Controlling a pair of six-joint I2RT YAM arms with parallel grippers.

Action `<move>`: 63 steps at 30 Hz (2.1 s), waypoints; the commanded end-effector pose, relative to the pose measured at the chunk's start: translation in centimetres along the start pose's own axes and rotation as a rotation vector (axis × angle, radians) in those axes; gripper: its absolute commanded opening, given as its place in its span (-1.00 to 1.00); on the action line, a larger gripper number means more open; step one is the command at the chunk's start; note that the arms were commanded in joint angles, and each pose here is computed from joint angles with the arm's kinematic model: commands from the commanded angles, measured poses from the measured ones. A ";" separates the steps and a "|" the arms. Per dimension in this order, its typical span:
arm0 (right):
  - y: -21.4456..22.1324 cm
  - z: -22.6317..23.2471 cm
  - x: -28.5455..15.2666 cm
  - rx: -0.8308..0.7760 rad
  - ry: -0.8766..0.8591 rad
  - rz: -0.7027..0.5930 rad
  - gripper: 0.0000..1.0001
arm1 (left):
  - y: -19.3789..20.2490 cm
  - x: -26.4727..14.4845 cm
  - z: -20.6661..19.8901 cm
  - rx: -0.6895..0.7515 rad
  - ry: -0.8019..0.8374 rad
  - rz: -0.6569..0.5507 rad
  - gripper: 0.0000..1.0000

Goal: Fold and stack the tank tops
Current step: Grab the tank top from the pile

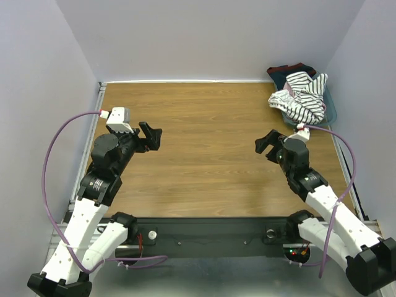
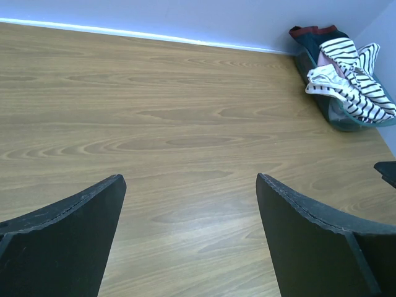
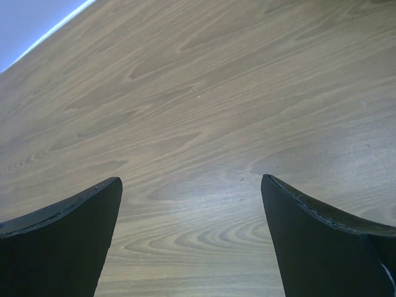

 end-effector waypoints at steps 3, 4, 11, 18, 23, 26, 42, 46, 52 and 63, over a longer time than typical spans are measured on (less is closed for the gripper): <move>-3.0 1.7 0.9 -0.035 0.035 -0.019 1.00 | -0.3 0.2 0.0 0.008 0.009 -0.019 0.97; -4.7 2.9 1.2 -0.048 0.029 -0.044 1.00 | -0.3 0.2 -0.1 0.008 0.011 -0.015 0.97; -10.2 -0.2 12.1 -0.039 0.294 0.061 1.00 | -0.3 0.4 -0.2 0.016 0.020 -0.004 0.97; -16.7 -5.7 17.7 0.070 0.547 -0.057 0.93 | 0.0 0.5 -0.3 0.008 0.033 0.009 0.97; -18.8 -8.5 18.6 0.079 0.705 -0.153 0.84 | 0.0 0.6 -0.6 0.002 0.056 0.015 0.97; -19.4 -9.8 18.5 0.051 0.815 -0.212 0.85 | 0.1 0.5 -0.5 0.002 0.054 0.018 0.97; -17.6 -15.7 24.8 -0.010 0.902 -0.107 0.72 | 0.1 0.4 -0.6 -0.001 0.059 0.013 0.97; -17.7 -15.5 24.8 0.022 0.892 -0.120 0.54 | 0.2 0.5 -0.5 -0.004 0.056 0.018 0.97; -19.8 -14.2 23.4 0.045 0.874 -0.183 -0.66 | 0.3 0.7 -0.5 -0.003 0.058 0.022 0.97; -27.1 -8.2 17.4 0.085 0.674 -0.337 -0.99 | 0.3 0.9 -0.4 -0.003 0.042 0.028 0.97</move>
Point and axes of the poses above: each gripper's point midway between its finger pads, its own x axis out along the fingers, its own z axis along the line the jaws close on, y = z × x, the point moved 7 cm from there along -x, back along the fingers, and after that the axes turned 2 degrees about -x, right-handed, at the moved point
